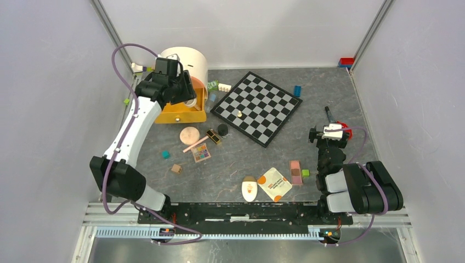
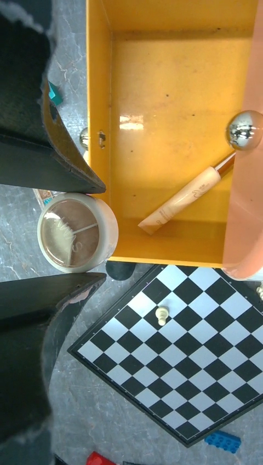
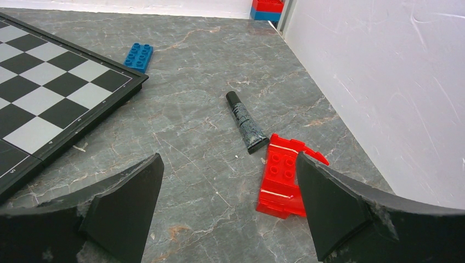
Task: Organize the makeup
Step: Place the makeup in the drawer.
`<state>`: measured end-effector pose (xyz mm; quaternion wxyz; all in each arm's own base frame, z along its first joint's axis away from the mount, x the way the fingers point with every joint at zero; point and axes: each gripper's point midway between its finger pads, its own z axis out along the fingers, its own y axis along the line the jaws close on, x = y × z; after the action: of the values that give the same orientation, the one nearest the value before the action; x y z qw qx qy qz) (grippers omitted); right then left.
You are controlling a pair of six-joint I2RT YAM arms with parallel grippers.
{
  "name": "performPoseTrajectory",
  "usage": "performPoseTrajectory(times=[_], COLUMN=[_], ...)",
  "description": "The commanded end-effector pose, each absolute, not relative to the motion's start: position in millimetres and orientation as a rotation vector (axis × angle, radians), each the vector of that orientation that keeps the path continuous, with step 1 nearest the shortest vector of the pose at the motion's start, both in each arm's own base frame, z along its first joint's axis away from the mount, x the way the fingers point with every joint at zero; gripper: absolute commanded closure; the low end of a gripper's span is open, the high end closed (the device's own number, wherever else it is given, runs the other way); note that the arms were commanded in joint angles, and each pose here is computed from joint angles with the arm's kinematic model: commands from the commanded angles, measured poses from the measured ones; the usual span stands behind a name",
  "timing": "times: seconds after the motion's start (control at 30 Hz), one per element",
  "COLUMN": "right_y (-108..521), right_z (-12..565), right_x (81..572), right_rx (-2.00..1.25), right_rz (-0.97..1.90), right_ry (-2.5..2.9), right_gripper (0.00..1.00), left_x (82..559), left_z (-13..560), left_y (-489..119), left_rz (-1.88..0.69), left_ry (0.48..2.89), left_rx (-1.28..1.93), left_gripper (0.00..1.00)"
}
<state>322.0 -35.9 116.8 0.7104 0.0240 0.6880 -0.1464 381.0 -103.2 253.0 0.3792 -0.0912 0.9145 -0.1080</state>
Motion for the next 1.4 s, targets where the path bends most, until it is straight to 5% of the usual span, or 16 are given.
performPoseTrajectory(times=[0.0, 0.8, 1.37], right_y=[-39, -38, -39], right_z=[87, 87, 87], right_x=[292, 292, 292], right_rx=[0.026, 0.026, 0.026], right_rz=[-0.340, -0.340, -0.340], right_ry=[1.605, 1.605, 1.606], right_gripper=[0.02, 0.03, 0.03], left_x=[409, 433, 430], left_z=[253, 198, 170], left_y=[-95, 3, 18], left_rz=[-0.213, -0.010, 0.099], left_ry=[2.259, 2.303, 2.352], left_rx=[-0.231, -0.470, -0.493], left_gripper=[0.56, 0.57, 0.53])
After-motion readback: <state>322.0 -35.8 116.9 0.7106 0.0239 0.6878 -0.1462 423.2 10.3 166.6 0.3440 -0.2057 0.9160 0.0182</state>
